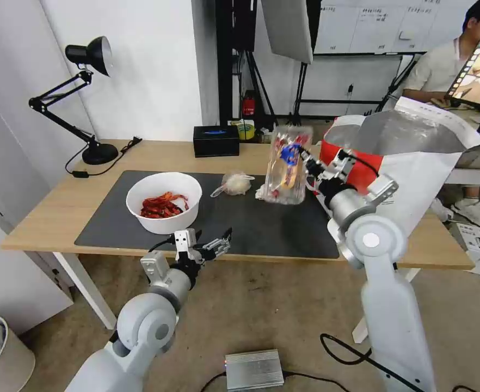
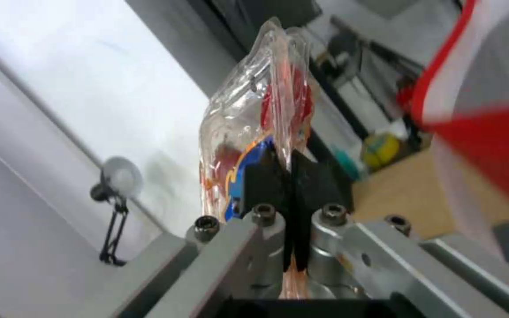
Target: Pick up the trash from the table and place it into the takeout bag.
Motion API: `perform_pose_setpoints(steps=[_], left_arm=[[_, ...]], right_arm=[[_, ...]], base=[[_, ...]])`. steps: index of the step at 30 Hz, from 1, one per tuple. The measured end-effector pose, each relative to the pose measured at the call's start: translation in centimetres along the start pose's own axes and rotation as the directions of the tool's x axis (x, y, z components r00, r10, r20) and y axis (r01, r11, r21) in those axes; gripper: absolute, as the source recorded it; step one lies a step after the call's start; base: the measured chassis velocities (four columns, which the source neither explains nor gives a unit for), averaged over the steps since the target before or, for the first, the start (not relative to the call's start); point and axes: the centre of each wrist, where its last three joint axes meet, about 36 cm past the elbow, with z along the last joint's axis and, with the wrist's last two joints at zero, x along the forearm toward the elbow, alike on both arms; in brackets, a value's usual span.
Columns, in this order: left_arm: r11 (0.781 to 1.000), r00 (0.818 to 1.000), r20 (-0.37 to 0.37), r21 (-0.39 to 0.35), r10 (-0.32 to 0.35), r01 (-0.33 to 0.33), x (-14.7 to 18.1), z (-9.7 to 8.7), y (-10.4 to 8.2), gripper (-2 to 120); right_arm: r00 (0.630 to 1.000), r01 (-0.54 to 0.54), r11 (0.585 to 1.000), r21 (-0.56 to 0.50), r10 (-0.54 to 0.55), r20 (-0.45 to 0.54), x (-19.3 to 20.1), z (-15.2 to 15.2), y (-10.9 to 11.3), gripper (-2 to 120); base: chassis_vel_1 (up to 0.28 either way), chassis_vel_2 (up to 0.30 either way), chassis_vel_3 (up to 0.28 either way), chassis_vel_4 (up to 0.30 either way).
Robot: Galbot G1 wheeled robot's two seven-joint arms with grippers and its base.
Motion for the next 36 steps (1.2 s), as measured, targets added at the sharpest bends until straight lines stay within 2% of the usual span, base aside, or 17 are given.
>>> perform_pose_setpoints(steps=[8,21,27,36], left_arm=[[1.000,1.000,-0.008,0.012,-0.005,0.005,0.4,0.5,-0.1,100],[1.000,1.000,-0.012,0.021,-0.004,0.005,0.5,0.8,-0.3,100],[1.000,1.000,-0.018,0.028,-0.003,0.003,0.3,1.1,-0.4,100],[0.999,1.000,-0.023,0.032,-0.002,0.002,0.1,1.3,-0.6,100]], right_arm=[[0.996,-0.018,1.000,-0.020,0.020,0.093,0.6,-4.0,0.1,0],[0.976,-0.081,0.994,-0.069,0.093,0.194,0.1,-8.2,-0.4,0],[0.944,-0.156,0.986,-0.062,0.167,0.285,-0.5,-10.2,-1.0,0],[0.906,-0.264,0.964,0.007,0.246,0.346,-0.9,-10.4,-1.9,0]], base=[[0.000,0.000,0.000,0.000],[0.000,0.000,0.000,0.000],[0.000,0.000,0.000,0.000],[0.000,0.000,0.000,0.000]])
